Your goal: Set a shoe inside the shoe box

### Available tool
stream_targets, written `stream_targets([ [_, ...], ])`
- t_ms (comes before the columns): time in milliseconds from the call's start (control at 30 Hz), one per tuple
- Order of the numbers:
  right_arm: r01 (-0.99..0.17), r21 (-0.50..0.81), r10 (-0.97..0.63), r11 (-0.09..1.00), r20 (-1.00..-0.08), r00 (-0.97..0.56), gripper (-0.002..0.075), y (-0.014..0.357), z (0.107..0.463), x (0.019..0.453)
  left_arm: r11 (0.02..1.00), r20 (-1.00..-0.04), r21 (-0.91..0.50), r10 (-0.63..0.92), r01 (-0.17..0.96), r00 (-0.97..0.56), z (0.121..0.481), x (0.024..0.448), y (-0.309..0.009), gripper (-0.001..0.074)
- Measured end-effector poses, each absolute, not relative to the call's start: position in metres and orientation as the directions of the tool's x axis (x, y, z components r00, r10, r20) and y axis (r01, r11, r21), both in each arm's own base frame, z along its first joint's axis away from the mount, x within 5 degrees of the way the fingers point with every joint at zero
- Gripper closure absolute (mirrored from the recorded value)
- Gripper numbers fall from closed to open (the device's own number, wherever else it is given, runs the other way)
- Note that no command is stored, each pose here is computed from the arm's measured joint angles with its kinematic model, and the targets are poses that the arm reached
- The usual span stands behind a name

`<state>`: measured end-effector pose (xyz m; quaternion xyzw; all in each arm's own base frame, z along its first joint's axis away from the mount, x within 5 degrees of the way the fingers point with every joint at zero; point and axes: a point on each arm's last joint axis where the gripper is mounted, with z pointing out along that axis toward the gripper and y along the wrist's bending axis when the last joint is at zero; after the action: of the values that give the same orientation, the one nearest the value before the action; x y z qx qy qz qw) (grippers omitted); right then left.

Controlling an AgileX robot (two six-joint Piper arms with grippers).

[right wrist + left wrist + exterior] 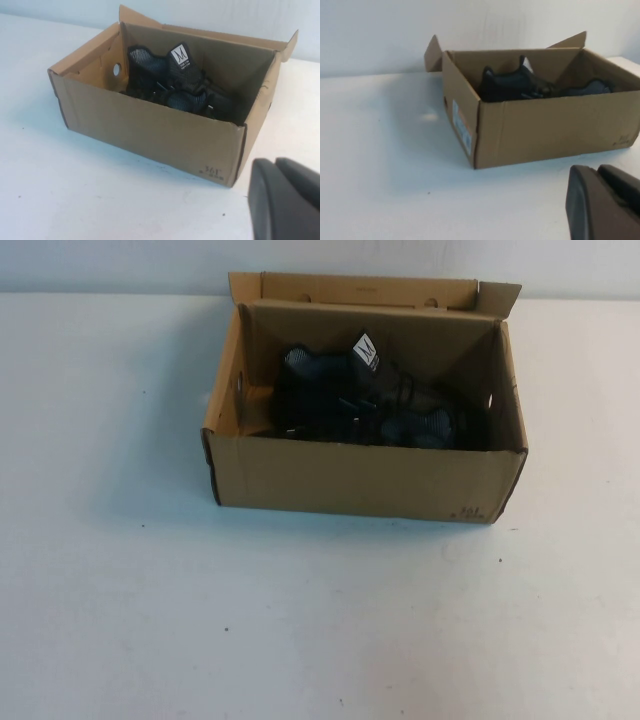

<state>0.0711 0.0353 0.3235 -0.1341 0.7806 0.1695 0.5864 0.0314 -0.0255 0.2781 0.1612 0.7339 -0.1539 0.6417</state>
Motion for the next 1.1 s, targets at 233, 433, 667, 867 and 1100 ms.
stream_targets([
  [233,-0.408,0.107,-0.011,0.907,-0.961,-0.276,0.0742,0.035,0.323,0.071,0.954,-0.978,-0.075,-0.014,0.289,-0.208,0.214,0.045,-0.016,0.0736],
  [433,-0.409,0.107,-0.014,0.906,-0.959,-0.283,0.0742,0.035,0.323,0.071,0.968,-0.962,-0.079,-0.011,0.239,-0.273,0.182,0.050,-0.013,0.0736],
  [667,-0.409,0.106,-0.016,0.906,-0.959,-0.282,0.0742,0.035,0.323,0.071,0.969,-0.948,-0.068,0.010,0.236,-0.317,0.170,0.050,-0.013,0.0736],
  [867,-0.409,0.106,-0.016,0.906,-0.959,-0.282,0.0742,0.035,0.323,0.071,0.969,-0.948,-0.068,0.011,0.236,-0.319,0.170,0.050,-0.013,0.0736],
  [1100,-0.409,0.106,-0.016,0.906,-0.959,-0.282,0.0742,0.035,0.323,0.071,0.969,-0.948,-0.068,0.011,0.236,-0.319,0.170,0.050,-0.013,0.0736],
])
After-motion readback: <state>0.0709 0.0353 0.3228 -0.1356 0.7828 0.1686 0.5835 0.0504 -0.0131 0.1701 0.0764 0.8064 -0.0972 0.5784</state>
